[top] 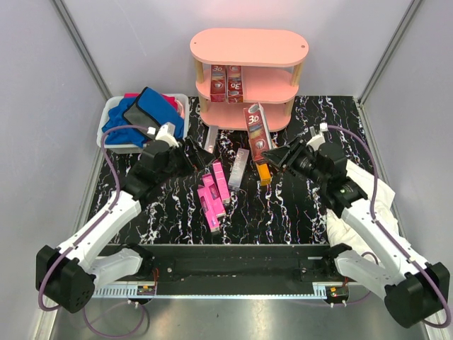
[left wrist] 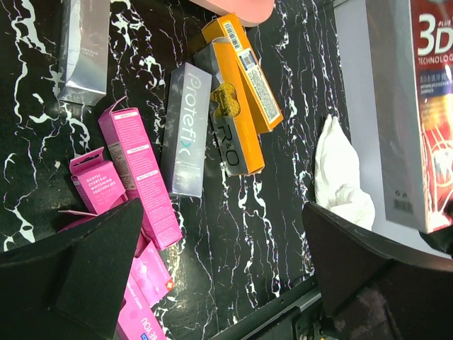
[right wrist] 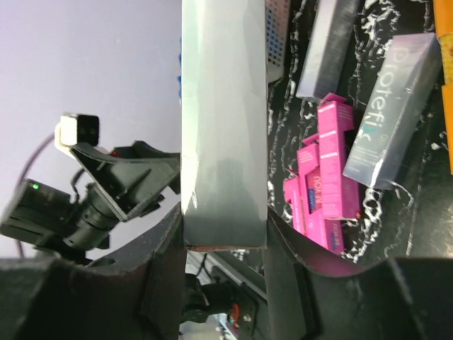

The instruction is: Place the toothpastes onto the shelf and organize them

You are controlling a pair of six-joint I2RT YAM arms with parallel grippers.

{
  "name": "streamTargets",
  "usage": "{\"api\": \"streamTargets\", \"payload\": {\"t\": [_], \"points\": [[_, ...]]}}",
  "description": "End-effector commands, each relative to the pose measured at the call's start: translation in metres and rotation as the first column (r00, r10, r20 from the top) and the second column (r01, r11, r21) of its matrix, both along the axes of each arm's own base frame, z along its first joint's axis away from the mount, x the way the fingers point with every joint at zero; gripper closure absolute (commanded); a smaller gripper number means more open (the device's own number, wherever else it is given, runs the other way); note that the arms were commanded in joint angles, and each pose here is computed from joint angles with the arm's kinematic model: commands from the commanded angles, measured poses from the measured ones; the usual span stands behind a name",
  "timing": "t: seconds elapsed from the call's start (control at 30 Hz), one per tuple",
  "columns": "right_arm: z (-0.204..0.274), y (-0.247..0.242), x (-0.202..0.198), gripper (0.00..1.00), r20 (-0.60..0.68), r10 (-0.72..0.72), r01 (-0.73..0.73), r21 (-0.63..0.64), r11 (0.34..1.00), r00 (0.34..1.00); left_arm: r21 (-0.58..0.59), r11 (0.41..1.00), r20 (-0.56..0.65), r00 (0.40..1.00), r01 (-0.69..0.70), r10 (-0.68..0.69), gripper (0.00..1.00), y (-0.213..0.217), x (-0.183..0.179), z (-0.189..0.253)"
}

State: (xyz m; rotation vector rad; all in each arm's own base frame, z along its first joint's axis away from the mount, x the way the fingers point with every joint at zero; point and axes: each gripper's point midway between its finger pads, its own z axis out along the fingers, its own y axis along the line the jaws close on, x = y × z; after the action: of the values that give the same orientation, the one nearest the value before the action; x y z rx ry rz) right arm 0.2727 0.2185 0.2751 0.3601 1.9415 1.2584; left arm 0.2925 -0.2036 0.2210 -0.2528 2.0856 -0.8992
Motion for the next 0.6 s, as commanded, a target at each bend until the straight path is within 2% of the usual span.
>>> {"api": "streamTargets", "payload": {"t": [0.0, 0.3, 0.57], "points": [[0.045, 0.005, 0.004, 0.83, 0.117, 0.103, -0.121, 0.164, 0.979, 0.988, -0.014, 1.000, 0.075, 0.997, 0.003, -0.002, 0.01, 0.002, 0.001, 0.021], [0.053, -0.002, 0.046, 0.83, 0.123, 0.102, -0.122, 0.171, 0.978, 0.987, -0.036, 0.999, 0.075, 0.997, 0.022, -0.019, 0.01, 0.000, -0.005, 0.019], [0.056, -0.013, 0.112, 0.83, 0.114, 0.049, -0.069, 0.181, 0.981, 0.992, -0.046, 0.998, 0.062, 0.997, 0.044, -0.041, 0.01, -0.004, -0.008, 0.010]]}}
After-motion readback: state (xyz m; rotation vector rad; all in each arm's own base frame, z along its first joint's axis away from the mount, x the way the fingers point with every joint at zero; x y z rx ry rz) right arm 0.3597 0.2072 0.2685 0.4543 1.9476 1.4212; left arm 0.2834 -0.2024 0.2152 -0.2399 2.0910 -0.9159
